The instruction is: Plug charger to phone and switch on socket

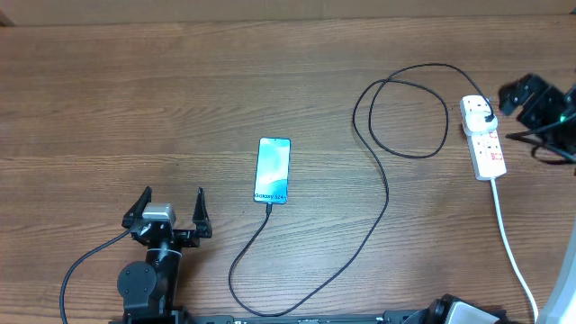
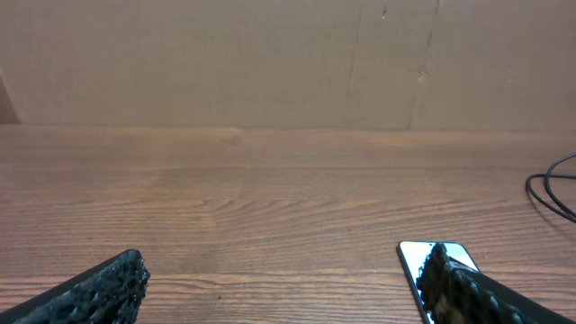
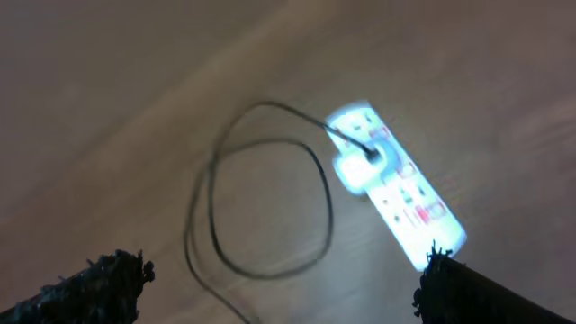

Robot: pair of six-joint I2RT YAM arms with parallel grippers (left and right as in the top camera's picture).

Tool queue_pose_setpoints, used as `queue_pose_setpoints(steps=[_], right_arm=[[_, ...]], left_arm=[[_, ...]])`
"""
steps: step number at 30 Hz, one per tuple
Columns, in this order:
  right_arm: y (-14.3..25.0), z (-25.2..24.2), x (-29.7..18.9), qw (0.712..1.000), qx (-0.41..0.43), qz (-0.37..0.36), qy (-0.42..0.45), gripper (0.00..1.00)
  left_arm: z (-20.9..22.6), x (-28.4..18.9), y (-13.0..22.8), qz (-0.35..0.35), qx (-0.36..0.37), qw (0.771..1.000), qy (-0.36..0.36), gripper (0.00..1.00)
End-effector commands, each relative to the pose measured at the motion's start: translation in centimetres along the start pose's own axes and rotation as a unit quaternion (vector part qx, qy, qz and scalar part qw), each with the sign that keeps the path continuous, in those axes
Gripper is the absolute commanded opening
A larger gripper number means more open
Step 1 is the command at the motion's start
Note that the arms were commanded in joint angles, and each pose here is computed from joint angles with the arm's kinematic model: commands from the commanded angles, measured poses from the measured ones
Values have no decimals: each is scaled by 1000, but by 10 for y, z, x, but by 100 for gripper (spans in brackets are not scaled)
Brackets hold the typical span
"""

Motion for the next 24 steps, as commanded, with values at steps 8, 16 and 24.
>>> queue_pose_setpoints(steps=[8, 16, 24], right_arm=[[45, 55, -16, 969, -119, -122, -182, 100], [107, 52, -14, 896, -179, -244, -325, 100], [162, -3, 10, 894, -173, -266, -317, 100]], left_arm=[[1, -1, 0, -2, 13, 1000, -4, 100], [1, -1, 0, -2, 13, 1000, -4, 100], [1, -1, 0, -2, 13, 1000, -4, 100]])
Point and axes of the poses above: each gripper's point midway between its finger pads, its own x axis out along the fingers, its own z axis along the line the jaws close on, y = z × x, the point moved 8 cm from there along -x, back along the fingers, and after that the axes turned 13 degrees about x, right-handed, at the moved point
